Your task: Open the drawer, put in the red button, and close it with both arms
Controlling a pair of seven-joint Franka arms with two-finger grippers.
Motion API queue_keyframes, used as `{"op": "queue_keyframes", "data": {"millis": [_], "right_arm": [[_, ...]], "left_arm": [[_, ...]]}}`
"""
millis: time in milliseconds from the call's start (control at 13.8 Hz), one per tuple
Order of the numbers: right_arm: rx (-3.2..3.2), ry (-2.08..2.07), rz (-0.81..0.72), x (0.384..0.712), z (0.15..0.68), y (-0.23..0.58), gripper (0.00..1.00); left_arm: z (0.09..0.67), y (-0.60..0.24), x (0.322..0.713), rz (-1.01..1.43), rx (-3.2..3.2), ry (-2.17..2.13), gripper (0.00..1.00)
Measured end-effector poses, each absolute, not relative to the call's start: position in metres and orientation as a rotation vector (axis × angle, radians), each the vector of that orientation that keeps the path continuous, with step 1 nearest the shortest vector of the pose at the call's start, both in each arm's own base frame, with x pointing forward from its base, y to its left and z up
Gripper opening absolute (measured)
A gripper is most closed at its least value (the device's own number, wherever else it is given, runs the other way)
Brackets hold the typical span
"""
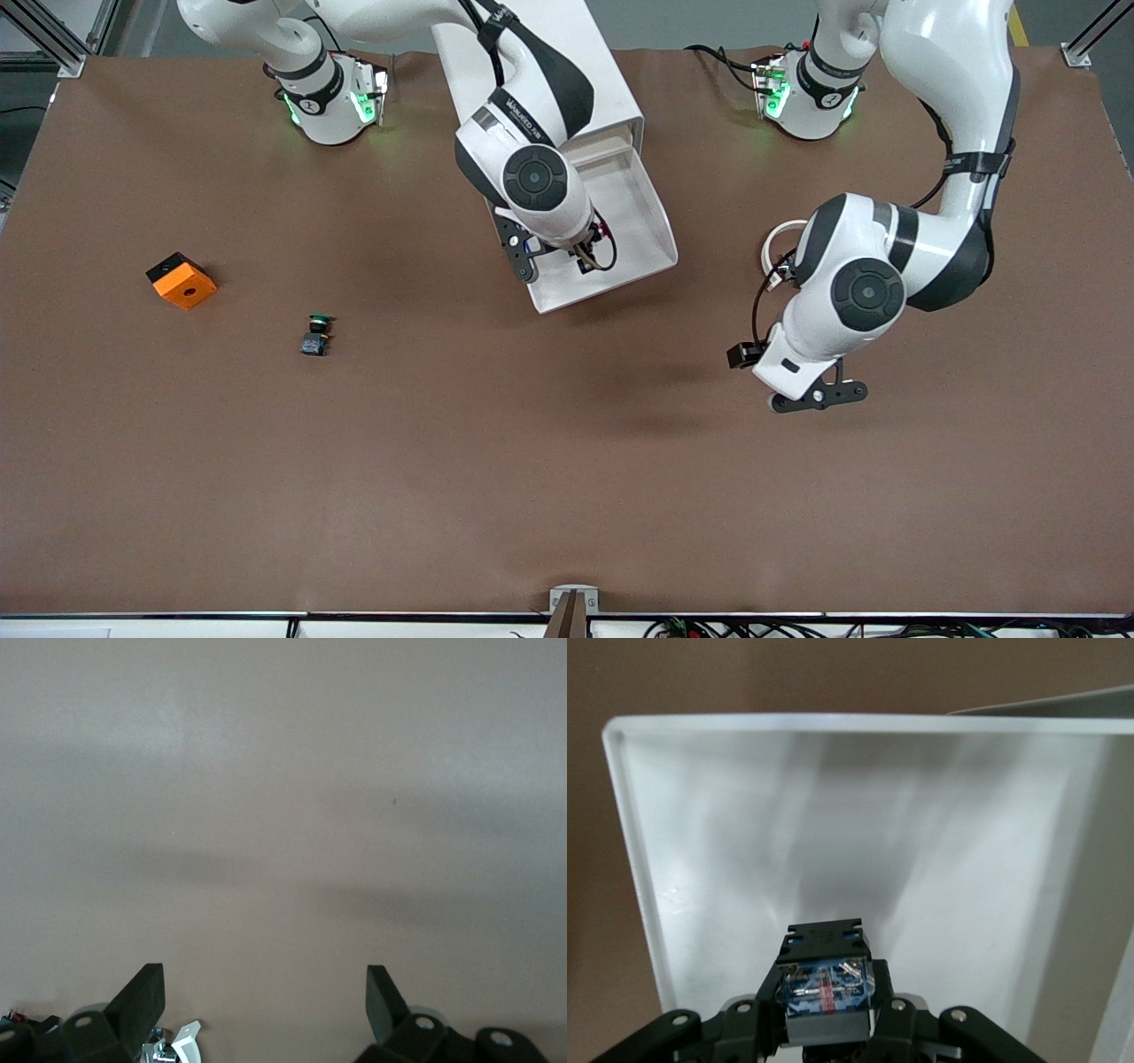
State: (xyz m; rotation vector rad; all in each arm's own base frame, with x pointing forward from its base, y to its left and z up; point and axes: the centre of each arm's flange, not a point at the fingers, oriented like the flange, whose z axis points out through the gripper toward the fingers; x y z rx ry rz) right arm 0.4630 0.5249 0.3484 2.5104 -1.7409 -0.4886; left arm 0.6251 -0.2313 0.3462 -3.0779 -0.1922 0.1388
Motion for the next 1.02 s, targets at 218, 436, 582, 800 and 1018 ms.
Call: {"op": "queue_keyframes", "data": {"millis": [218, 436, 582, 800, 1018], "right_arm": [[2.504, -1.725, -0.488, 0.458, 0.337, 0.53, 0.41], [2.508, -1.714, -0.488, 0.454, 0.336, 0.534, 0.41], [2.508, -1.713, -0.488, 0.454, 0.336, 0.534, 0.48], [2.51, -1.716, -0.487, 0.454, 0.337, 0.534, 0.8], [2.531, -1.731, -0.482, 0.459, 0.35, 0.536, 1.0]], "left_arm": [[0.334, -0.238, 0.618, 0.148, -3.082, -0.165, 1.0], [0.306, -0.25, 0.601, 0.158, -3.094, -0.122, 1.0], [0.292, -0.26, 0.588, 0.188, -3.095, -0.088, 1.0], [0.286, -0.277, 0.574, 0.217, -3.099, -0.039, 1.0], [0.282, -0.296, 0.559, 0.244, -3.101, -0.049, 1.0]]}}
